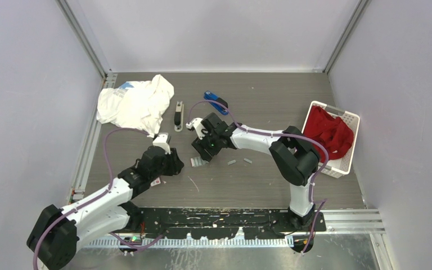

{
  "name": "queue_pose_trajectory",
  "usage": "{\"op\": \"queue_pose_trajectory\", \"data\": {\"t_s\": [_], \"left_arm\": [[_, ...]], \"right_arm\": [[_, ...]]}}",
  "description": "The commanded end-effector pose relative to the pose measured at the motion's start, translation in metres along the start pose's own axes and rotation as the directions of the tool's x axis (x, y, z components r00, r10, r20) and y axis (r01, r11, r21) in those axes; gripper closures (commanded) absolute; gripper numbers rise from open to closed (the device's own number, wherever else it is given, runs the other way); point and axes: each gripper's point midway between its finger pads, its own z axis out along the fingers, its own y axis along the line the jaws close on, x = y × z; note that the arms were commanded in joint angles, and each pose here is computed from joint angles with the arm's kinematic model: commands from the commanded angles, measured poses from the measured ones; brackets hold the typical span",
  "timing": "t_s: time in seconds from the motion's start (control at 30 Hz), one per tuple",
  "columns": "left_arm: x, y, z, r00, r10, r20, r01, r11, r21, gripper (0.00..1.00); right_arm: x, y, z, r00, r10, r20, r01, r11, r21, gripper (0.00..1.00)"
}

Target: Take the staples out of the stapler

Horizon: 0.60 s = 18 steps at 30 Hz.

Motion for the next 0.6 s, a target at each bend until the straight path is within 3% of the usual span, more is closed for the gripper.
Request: {"op": "queue_pose_trajectory", "data": {"t_s": [0.0,0.57], "left_arm": [[-0.0142,-0.0094,0.0034,0.998,-0.023,0.053,0.021,0.999,0.039,0.61],[-0.0128,-0.0103,0.0043,0.998,-0.028,0.050,0.026,0.999,0.044,0.62]], "right_arm": [[-0.0189,0.0044,-0.0020,0.999,-0.006,0.043,0.007,1.000,-0.015,0.35],[-0.0177,0.0108,0.0052,0.999,0.022,0.034,-0.020,0.999,-0.042,0.37]]}}
